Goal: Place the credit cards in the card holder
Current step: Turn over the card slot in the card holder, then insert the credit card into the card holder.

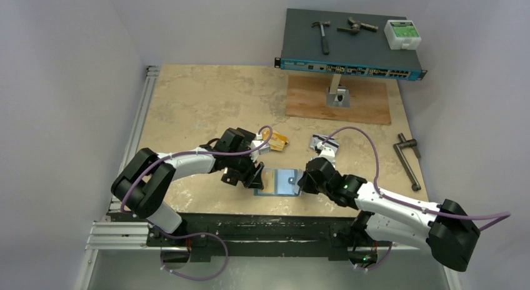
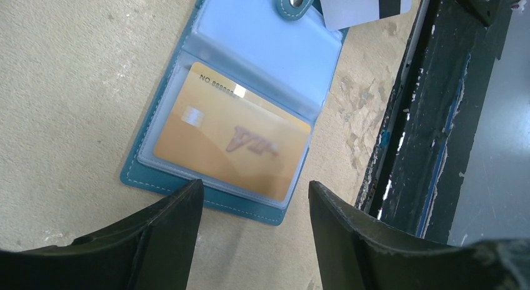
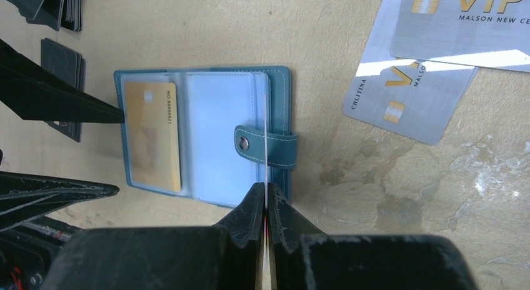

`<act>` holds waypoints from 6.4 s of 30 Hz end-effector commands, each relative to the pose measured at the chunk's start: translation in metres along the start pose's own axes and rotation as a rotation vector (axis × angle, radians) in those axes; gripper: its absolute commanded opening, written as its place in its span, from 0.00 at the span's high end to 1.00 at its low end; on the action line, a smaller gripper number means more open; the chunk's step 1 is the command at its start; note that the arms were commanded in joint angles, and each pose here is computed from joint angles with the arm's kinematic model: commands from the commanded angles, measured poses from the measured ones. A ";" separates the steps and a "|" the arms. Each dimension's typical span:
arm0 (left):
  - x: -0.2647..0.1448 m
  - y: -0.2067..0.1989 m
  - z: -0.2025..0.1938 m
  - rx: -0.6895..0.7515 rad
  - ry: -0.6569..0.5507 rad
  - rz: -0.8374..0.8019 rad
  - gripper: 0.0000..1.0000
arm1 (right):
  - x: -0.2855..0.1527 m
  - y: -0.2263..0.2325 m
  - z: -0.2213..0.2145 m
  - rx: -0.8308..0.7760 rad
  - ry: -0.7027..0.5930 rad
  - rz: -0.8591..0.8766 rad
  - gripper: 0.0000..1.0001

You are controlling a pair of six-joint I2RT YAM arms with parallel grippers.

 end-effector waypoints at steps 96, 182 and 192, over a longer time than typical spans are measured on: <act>-0.024 0.031 0.026 -0.434 -0.029 0.027 0.41 | 0.043 0.051 -0.035 0.144 0.147 0.392 1.00; 0.008 0.020 0.015 -0.701 0.017 -0.070 0.81 | 0.040 0.010 -0.018 0.385 0.095 0.390 1.00; 0.016 0.022 0.013 -0.780 -0.075 -0.101 0.77 | 0.040 0.032 -0.004 0.392 0.058 0.472 1.00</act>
Point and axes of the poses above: each gripper's point midway between its finger pads, its own x axis out along the fingers, its own y axis along the line the jaws close on, z = x × y, the point moved 6 cm from there along -x, back along the fingers, and after that the axes turned 12 degrees about x, right-handed, at the moved point
